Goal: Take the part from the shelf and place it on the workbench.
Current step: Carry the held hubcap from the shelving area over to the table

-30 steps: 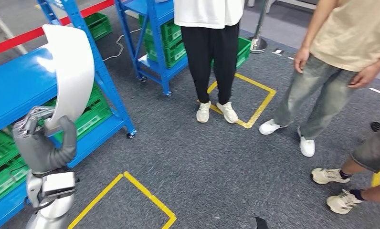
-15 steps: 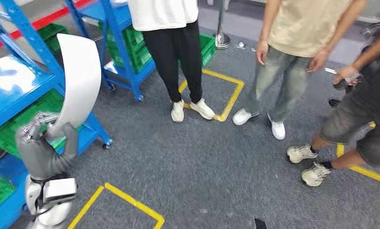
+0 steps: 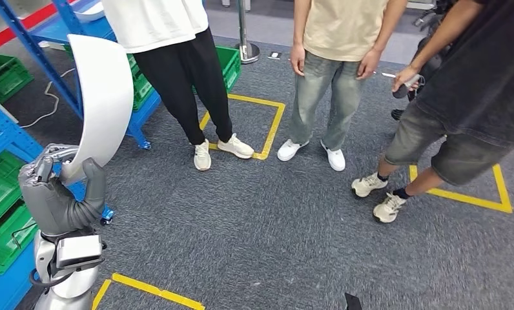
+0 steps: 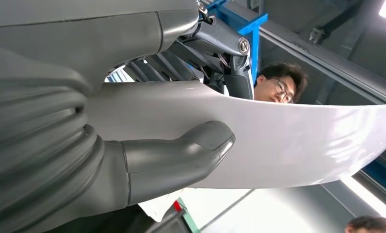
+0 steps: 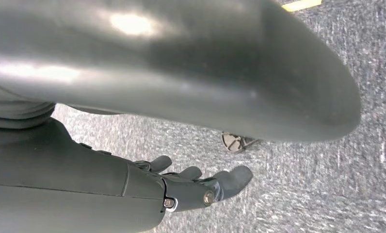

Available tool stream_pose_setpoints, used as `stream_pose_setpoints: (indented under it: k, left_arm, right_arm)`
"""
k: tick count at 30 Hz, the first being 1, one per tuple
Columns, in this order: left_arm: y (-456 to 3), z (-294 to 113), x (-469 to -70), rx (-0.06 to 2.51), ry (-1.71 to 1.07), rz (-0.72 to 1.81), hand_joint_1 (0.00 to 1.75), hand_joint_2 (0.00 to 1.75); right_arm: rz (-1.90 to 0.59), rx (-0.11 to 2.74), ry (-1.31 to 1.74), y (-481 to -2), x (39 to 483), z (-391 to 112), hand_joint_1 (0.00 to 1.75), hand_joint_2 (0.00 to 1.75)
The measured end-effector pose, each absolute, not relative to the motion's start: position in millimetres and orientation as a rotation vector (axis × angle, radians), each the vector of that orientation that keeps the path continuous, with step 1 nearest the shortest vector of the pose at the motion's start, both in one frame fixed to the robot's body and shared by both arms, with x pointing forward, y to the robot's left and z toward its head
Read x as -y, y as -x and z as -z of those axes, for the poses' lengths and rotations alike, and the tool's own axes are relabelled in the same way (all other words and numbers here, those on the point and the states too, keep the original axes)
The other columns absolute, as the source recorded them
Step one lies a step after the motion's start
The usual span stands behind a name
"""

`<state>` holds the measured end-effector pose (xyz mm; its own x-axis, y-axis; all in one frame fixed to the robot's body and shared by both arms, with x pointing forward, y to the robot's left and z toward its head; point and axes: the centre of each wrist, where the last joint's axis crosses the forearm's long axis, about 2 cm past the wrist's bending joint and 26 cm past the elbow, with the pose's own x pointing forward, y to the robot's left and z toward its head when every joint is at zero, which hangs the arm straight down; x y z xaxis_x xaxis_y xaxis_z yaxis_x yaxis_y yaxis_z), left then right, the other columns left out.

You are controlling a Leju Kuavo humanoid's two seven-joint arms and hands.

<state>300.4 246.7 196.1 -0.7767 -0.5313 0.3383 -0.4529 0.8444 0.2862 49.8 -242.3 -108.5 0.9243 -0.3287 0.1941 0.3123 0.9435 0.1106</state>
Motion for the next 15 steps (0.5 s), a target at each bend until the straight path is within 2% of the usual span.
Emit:
stream_pose_setpoints:
  k: [15]
  left_arm:
    - [-314.7, -208.5, -237.1, 2.645, -0.629, 0.143, 1.75, 1.75]
  right_arm:
    - [0.361, 0.192, -0.059, -44.9, 248.1, 109.6, 0.0, 0.0]
